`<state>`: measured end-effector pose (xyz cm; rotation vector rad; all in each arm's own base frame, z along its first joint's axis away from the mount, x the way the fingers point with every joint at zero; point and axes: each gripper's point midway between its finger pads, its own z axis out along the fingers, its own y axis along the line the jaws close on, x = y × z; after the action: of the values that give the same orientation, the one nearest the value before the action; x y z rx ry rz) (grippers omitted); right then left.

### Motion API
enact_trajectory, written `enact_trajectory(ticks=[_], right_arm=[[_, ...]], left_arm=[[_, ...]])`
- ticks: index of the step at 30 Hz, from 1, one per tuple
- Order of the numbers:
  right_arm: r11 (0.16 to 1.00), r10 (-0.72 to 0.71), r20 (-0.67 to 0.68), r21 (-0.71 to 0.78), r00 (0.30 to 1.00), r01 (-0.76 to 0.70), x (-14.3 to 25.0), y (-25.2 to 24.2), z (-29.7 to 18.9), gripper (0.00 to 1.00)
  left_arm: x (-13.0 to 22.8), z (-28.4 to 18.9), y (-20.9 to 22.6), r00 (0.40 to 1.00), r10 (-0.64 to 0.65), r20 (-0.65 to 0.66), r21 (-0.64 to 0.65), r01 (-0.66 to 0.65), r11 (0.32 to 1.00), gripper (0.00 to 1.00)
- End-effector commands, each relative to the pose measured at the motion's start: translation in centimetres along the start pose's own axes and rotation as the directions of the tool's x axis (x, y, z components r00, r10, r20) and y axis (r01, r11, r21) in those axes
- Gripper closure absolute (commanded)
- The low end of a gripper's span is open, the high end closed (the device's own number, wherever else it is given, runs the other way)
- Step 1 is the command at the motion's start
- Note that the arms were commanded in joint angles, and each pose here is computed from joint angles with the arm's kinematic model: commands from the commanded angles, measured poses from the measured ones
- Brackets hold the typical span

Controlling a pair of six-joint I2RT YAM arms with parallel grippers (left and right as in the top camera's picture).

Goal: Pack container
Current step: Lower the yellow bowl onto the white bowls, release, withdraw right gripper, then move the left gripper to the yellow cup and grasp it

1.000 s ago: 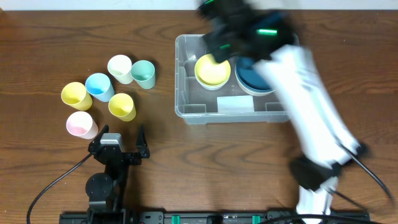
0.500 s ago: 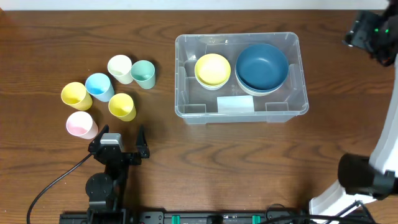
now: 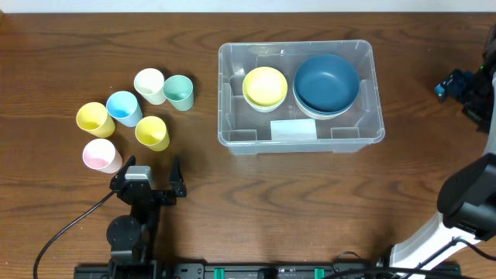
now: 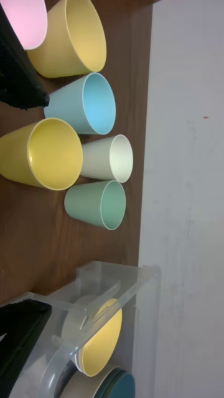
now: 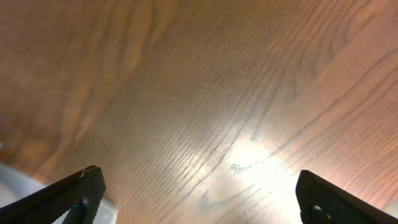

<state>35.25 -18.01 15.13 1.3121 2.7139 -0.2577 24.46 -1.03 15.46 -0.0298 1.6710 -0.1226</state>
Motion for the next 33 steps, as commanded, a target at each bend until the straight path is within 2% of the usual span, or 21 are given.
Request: enact_trajectory(ticks=[1, 6, 8, 13, 23, 28, 33], right_arm=[[0.998, 0.053, 0.010, 0.017, 0.999, -0.053, -0.5, -1.1, 1.3, 0.01], [0.996, 0.080, -0.006, 0.027, 0.997, -0.080, -0.4, -2.1, 2.8, 0.01], [0.996, 0.079, -0.014, 0.032, 0.997, -0.079, -0.2, -2.2, 3.1, 0.01], [0.996, 0.079, -0.016, 0.033, 0.997, -0.078, -0.1, -2.2, 3.1, 0.01], [0.996, 0.079, -0.016, 0.033, 0.997, -0.078, -0.1, -2.2, 3.1, 0.01], [0.996, 0.079, -0.016, 0.034, 0.997, -0.078, -0.1, -2.2, 3.1, 0.01], [0.996, 0.079, -0.016, 0.034, 0.997, -0.078, -0.1, -2.2, 3.1, 0.01]], left_arm=[[1.5, 0.1, 0.0, 0.999, 0.002, -0.045, 0.009, -0.001, 1.000, 0.02], [1.3, 0.1, -0.1, 0.999, -0.006, -0.038, 0.014, 0.007, 1.000, 0.02], [1.1, 0.0, -1.0, 0.997, -0.067, -0.037, 0.059, 0.069, 0.996, 0.02], [0.6, -0.9, -3.1, 0.992, -0.070, -0.108, 0.165, 0.088, 0.982, 0.02], [-6.9, -3.2, -4.2, 0.951, -0.069, -0.300, 0.144, 0.117, 0.983, 0.02], [-8.1, -2.6, -4.2, 0.867, -0.054, -0.496, 0.112, 0.126, 0.986, 0.02], [-6.3, -1.4, -4.0, 0.697, -0.054, -0.715, 0.070, 0.149, 0.986, 0.02]])
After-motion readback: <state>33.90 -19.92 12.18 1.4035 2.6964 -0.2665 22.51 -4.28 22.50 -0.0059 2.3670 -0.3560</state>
